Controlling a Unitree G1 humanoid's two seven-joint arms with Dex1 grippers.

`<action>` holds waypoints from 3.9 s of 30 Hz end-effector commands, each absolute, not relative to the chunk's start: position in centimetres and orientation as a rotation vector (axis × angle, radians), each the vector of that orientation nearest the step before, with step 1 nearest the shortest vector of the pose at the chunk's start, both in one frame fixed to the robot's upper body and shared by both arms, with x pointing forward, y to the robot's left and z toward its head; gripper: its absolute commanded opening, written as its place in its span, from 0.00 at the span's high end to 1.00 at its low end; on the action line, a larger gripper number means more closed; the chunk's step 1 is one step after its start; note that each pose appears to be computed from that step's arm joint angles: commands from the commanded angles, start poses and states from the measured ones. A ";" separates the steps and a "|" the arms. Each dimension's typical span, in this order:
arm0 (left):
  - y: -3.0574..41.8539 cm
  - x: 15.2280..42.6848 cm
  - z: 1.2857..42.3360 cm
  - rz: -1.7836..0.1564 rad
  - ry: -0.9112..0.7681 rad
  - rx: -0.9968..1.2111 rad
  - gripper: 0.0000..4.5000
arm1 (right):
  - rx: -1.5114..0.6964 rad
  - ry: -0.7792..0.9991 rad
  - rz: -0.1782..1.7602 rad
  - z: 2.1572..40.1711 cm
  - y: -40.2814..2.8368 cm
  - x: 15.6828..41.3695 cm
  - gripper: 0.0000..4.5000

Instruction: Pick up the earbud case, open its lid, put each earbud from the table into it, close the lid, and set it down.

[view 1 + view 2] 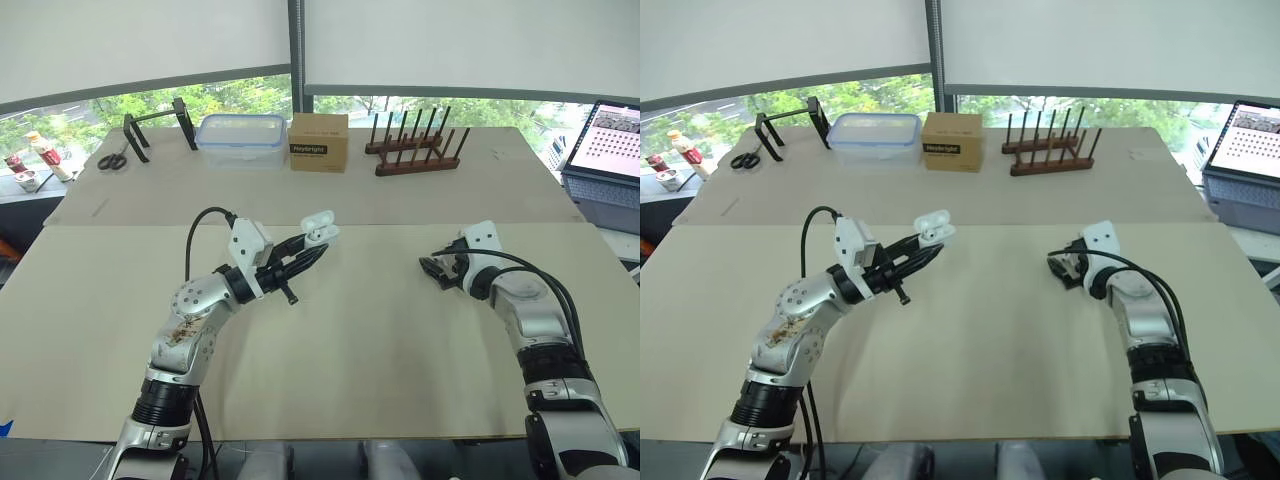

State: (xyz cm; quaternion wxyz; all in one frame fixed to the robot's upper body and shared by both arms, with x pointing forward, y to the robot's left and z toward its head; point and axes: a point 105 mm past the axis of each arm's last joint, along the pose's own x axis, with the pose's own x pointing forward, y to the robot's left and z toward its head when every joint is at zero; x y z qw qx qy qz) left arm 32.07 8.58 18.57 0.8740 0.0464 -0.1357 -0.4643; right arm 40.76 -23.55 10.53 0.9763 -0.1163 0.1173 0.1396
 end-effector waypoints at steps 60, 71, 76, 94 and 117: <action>7.0 29.6 17.6 -1.013 -0.251 0.039 0.88 | -1.193 0.699 1.302 11.8 -25.9 21.8 0.39; 6.9 29.5 17.1 -1.020 -0.239 0.039 0.88 | -1.246 0.820 1.221 10.4 -24.3 21.7 0.39; 7.2 29.4 16.8 -1.016 -0.232 0.042 0.88 | -1.241 0.833 1.210 10.3 -24.2 22.0 0.39; 7.2 29.5 17.1 -1.016 -0.235 0.047 0.88 | -1.246 0.802 1.207 10.3 -23.6 22.3 0.93; 6.6 31.2 19.8 -1.054 -0.313 0.028 0.88 | -0.486 -0.475 0.944 27.4 -8.4 29.4 0.93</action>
